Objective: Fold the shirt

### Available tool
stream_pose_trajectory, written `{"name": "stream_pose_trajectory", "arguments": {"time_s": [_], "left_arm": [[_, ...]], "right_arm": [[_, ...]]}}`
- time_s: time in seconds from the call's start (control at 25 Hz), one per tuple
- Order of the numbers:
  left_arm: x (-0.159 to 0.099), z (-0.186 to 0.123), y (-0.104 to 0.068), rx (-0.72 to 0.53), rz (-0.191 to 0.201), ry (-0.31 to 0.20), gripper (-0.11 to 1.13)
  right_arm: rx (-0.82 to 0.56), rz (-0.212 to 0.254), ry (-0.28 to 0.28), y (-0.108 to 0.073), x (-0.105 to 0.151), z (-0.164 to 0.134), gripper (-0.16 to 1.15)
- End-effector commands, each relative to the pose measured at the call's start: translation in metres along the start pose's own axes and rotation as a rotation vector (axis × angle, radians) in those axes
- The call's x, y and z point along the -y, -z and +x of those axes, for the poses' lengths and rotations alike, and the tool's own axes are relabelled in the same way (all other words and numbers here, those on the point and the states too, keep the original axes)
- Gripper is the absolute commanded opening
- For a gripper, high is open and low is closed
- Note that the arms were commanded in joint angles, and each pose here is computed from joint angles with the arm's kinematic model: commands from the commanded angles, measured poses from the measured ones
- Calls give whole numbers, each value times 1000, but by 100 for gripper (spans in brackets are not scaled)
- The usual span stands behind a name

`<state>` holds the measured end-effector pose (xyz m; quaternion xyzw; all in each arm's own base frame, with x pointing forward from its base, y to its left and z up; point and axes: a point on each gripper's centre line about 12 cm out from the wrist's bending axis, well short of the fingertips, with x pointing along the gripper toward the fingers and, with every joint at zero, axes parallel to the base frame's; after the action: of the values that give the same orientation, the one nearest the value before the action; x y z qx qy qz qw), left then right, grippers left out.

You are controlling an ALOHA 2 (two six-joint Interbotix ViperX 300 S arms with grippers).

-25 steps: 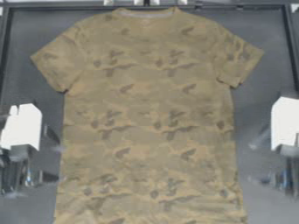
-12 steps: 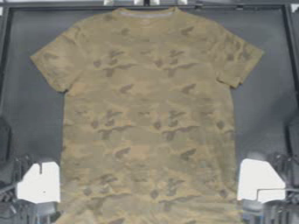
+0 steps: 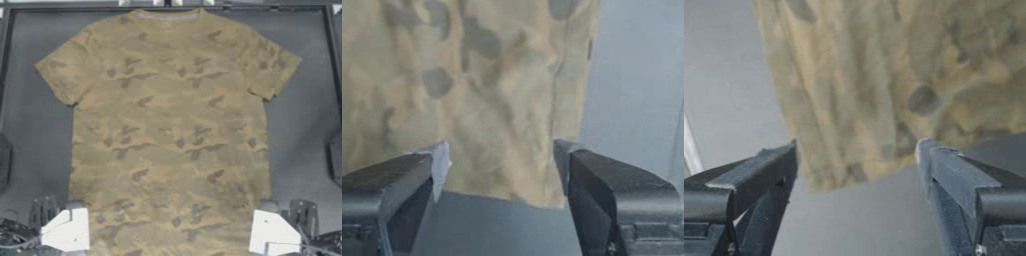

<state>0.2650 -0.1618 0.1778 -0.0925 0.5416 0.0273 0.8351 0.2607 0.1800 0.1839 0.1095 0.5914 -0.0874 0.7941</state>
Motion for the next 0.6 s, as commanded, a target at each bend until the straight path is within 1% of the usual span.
{"name": "stream_pose_trajectory", "arguments": {"time_s": [0.04,0.28,0.4,0.52,0.6], "left_arm": [[13,1,-6,2,-4,24,94],[24,27,1,-69,-9,-5,94],[30,38,9,-111,-12,-16,94],[32,49,16,-145,-13,-33,94],[32,53,18,-156,-11,-43,94]], "right_arm": [[13,1,-28,1,-11,-3,98],[7,5,-52,9,-19,19,98],[5,7,-65,12,-22,30,98],[0,6,-60,15,-22,38,98],[-8,2,-46,16,-21,44,98]]}}
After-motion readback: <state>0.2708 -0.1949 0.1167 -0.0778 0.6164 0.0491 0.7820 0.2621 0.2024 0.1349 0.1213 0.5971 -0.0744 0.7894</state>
